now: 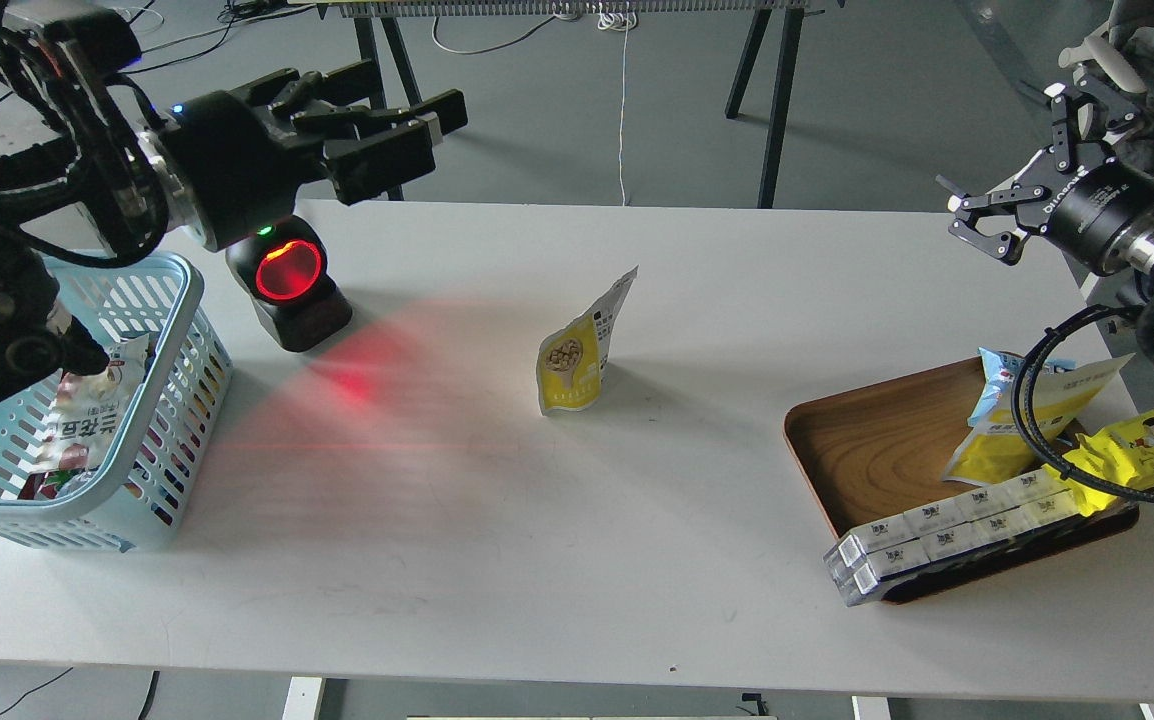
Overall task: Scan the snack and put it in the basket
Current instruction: 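Reach the left gripper to the standing yellow packet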
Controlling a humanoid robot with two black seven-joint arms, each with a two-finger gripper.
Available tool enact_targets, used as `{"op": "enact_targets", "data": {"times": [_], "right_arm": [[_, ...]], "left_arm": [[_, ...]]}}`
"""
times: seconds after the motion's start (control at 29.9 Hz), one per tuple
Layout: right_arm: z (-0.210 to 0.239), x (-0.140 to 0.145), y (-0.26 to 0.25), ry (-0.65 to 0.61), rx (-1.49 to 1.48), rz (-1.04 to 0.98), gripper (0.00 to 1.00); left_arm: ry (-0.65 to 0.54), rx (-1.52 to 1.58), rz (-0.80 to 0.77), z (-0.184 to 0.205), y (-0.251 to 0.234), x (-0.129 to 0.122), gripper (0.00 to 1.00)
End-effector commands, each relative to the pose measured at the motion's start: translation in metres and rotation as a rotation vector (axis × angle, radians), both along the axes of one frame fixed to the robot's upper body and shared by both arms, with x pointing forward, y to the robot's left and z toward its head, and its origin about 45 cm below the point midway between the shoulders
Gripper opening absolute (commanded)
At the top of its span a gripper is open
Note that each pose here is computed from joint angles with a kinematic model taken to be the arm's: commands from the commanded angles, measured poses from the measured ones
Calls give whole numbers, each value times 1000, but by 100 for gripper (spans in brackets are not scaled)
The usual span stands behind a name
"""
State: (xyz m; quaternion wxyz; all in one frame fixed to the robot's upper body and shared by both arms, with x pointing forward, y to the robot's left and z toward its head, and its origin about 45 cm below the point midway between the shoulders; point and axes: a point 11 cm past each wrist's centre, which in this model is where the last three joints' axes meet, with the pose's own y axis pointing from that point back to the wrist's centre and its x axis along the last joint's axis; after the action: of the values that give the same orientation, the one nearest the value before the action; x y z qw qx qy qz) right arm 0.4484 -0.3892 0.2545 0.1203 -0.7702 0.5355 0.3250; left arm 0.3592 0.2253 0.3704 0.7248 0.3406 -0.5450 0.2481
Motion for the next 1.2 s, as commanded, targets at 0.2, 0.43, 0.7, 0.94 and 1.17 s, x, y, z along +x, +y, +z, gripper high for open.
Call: {"op": "enact_targets", "data": {"times": [0.2, 0.43, 0.7, 0.94, 1.17], "right_arm": [[6, 4, 4, -14, 4, 5, 100], [4, 5, 11, -14, 15, 14, 100], [2, 5, 11, -10, 7, 16, 100], [3, 5, 11, -11, 11, 16, 100], [4, 6, 12, -14, 11, 19, 100]], "left_arm": [[21, 245, -1, -36, -45, 0, 100], [84, 438, 20, -68, -82, -9, 100], [-44, 392, -30, -14, -125, -3, 99], [2, 362, -35, -21, -141, 4, 99], [55, 371, -2, -43, -142, 15, 99]]}}
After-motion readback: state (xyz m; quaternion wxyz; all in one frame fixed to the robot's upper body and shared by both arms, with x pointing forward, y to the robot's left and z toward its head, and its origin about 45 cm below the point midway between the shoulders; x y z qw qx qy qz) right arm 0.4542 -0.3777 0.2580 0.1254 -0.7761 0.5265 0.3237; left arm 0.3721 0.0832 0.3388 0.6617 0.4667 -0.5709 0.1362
